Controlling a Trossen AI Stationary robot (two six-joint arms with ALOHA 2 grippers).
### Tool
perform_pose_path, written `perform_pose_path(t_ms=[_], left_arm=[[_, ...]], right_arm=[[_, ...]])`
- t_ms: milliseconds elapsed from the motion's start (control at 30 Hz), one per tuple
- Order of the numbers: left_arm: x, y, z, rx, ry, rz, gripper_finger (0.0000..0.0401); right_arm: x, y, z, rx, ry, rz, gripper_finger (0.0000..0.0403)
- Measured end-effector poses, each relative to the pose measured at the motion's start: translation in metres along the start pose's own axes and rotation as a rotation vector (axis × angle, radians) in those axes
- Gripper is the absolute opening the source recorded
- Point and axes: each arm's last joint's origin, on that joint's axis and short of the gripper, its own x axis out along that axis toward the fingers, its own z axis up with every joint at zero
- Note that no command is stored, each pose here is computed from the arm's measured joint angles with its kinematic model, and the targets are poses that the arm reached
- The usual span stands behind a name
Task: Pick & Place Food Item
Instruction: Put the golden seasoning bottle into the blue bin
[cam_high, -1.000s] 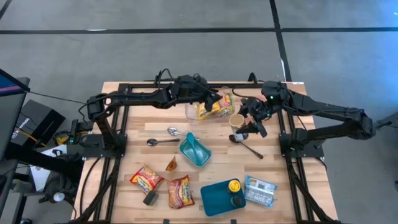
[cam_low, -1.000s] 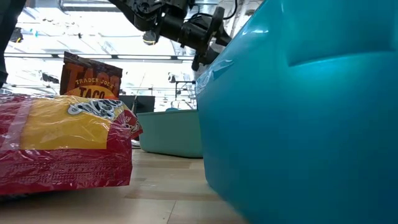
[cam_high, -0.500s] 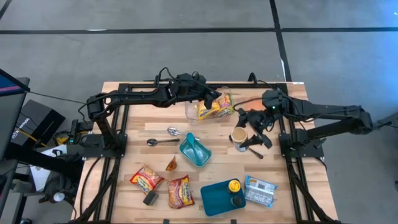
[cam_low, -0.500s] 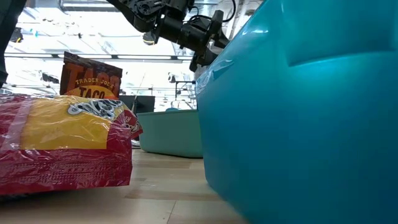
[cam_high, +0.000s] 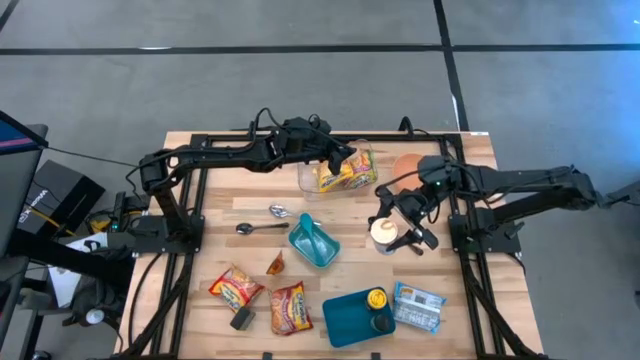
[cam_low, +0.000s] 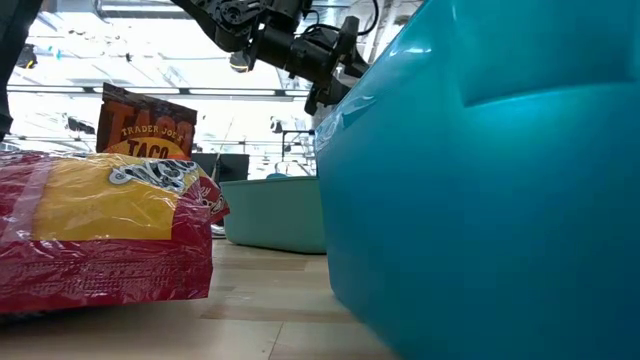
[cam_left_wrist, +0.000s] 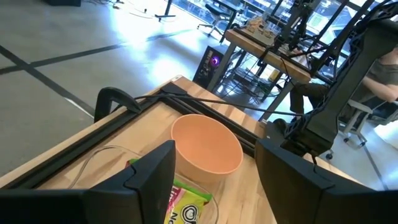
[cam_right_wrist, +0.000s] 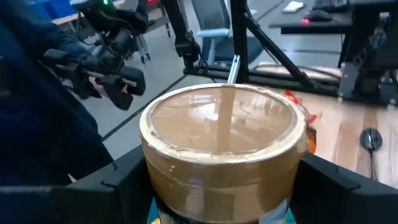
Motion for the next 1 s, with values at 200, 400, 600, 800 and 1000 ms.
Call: perform_pose_path(t_ms=[200,400,600,800,1000], left_arm=[[0.0,0.0,0.001,0.0,-0.007,-0.003,0.0215],[-0.002,-0.001,0.002,-0.005,-0.003,-0.001,0.0221],[-0.014,-0.005,0.008,0.003,0.039,0.009,0.0221],[-0.039,-0.014,0.021,0.022,0.076,0.017,0.0221],[-0.076,-0.03,0.038,0.13,0.104,0.006,0.0222]], right_arm=[[0.005,0.003,0.003,-0.054,-0.024,0.005,0.0282],[0.015,0.004,0.0,-0.084,-0.005,0.028,0.0284],[0.03,0.0,-0.006,-0.091,0.022,0.051,0.0289],[0.045,-0.008,-0.008,-0.123,0.004,0.058,0.0289],[0.059,-0.01,-0.01,-0.21,-0.016,0.078,0.029]])
